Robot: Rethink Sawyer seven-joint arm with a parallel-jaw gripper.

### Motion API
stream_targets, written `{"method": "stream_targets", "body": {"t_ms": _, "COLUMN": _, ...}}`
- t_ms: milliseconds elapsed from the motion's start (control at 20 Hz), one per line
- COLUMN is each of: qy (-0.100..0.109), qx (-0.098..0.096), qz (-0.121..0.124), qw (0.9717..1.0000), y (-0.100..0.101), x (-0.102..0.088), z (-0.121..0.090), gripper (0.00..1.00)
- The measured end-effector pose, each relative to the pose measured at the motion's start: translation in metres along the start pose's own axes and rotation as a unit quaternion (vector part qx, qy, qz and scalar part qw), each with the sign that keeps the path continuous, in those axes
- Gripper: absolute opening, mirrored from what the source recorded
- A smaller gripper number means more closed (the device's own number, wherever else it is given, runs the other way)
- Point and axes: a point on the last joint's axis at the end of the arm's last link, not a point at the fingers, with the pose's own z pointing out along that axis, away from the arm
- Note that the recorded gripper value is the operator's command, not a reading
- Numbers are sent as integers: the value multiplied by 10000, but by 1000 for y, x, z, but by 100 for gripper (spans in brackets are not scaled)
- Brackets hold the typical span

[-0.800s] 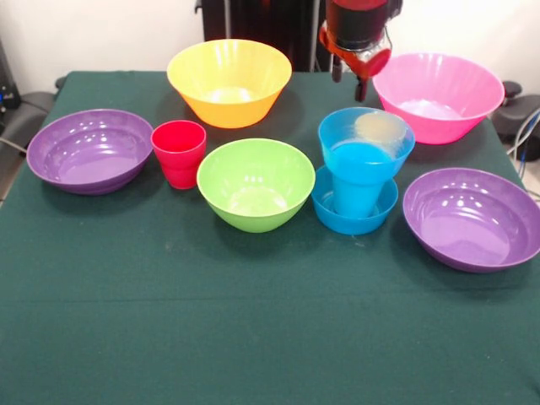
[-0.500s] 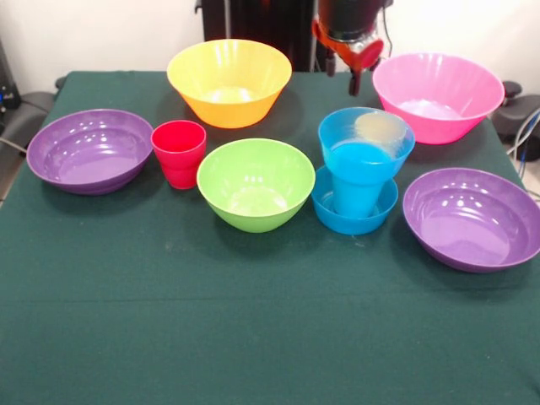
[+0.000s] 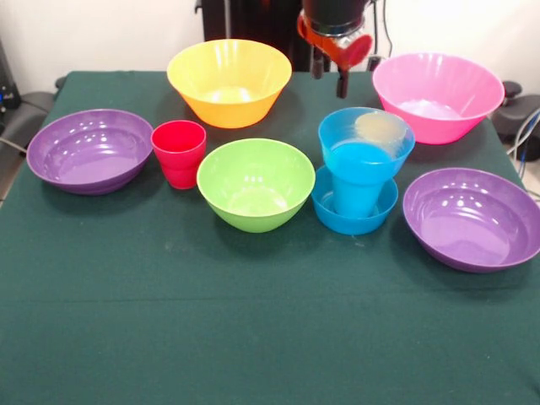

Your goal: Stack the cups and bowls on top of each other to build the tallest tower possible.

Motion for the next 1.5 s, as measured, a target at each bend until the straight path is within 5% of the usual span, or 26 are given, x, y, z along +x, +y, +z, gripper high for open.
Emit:
{"method": "stream_targets", "body": {"t_ms": 500, "qy": -88, "qx": -265, "qz": 213, "qw": 9994, "y": 20, "x": -54, "z": 4, "gripper": 100}}
{"method": "stream_targets", "body": {"t_ms": 1500, "qy": 148, "qx": -144, "qz": 14, "qw": 9998, "y": 33, "x": -32, "z": 34, "gripper": 100}}
